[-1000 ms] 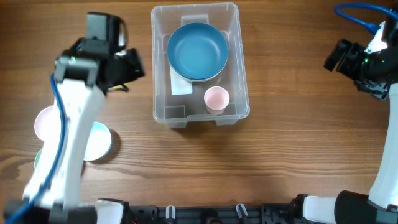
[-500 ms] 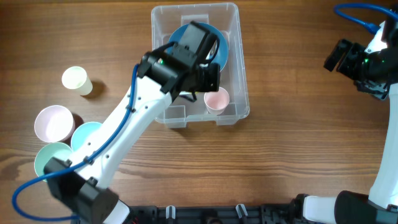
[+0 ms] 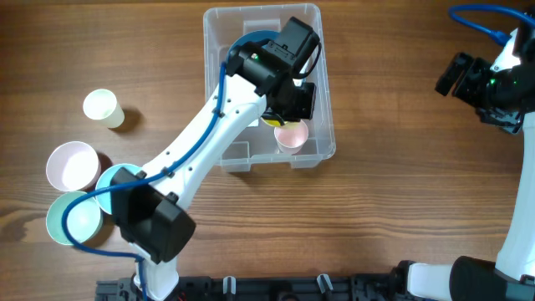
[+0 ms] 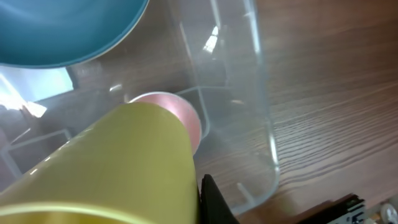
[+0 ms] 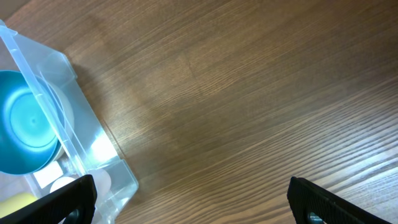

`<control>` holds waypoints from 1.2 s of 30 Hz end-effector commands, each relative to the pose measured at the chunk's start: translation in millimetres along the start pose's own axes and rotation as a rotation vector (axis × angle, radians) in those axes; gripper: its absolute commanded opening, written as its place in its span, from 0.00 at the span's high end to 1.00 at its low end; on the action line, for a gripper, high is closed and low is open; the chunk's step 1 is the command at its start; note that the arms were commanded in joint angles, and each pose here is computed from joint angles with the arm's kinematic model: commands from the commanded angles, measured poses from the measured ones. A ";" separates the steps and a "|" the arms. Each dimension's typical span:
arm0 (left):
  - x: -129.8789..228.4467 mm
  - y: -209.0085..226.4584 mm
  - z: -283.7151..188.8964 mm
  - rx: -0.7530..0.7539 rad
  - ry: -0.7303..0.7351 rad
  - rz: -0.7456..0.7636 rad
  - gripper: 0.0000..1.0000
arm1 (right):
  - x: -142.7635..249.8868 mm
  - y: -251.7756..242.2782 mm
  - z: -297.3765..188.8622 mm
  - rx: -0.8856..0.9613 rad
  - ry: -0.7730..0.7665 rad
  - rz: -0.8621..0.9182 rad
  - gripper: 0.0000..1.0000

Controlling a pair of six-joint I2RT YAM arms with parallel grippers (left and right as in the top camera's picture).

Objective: Pack container
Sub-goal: 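Place the yellow cup into the bin and withdraw the left gripper, then grasp the white cup with the left gripper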

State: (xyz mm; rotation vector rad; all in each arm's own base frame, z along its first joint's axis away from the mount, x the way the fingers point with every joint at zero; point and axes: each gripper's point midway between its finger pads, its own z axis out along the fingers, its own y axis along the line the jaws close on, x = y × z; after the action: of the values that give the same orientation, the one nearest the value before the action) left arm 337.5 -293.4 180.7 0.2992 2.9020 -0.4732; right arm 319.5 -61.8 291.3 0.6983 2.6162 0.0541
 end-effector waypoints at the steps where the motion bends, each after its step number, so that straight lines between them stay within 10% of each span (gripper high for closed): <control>1: 3.6 -7.6 16.6 0.004 0.041 0.028 0.96 | 3.4 2.3 -3.0 -0.015 -0.001 -0.016 0.00; 12: 14.9 -14.1 40.3 -0.020 0.093 0.052 0.94 | 4.6 1.9 -3.0 -0.014 0.005 -0.016 0.00; 15: 15.6 -13.6 40.2 -0.022 0.096 0.052 0.50 | 4.3 1.9 -3.0 -0.014 0.003 -0.016 0.00; 21: -1.3 1.9 12.9 -0.055 0.027 0.024 0.34 | 4.8 1.7 -3.0 -0.013 0.005 -0.016 0.00; 30: -40.8 184.7 -181.5 -0.344 -0.432 -0.366 0.09 | 4.7 1.8 -3.0 -0.013 0.005 -0.016 0.00; 36: -24.1 319.7 -186.5 -0.467 -0.378 -0.684 0.04 | 4.4 2.1 -3.0 -0.014 0.004 -0.016 0.00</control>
State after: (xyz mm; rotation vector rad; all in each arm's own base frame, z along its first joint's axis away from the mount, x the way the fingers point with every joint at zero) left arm 396.0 18.9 304.5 -0.6323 2.4911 -0.0019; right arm 317.9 -61.4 290.5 0.7001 2.6232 0.0541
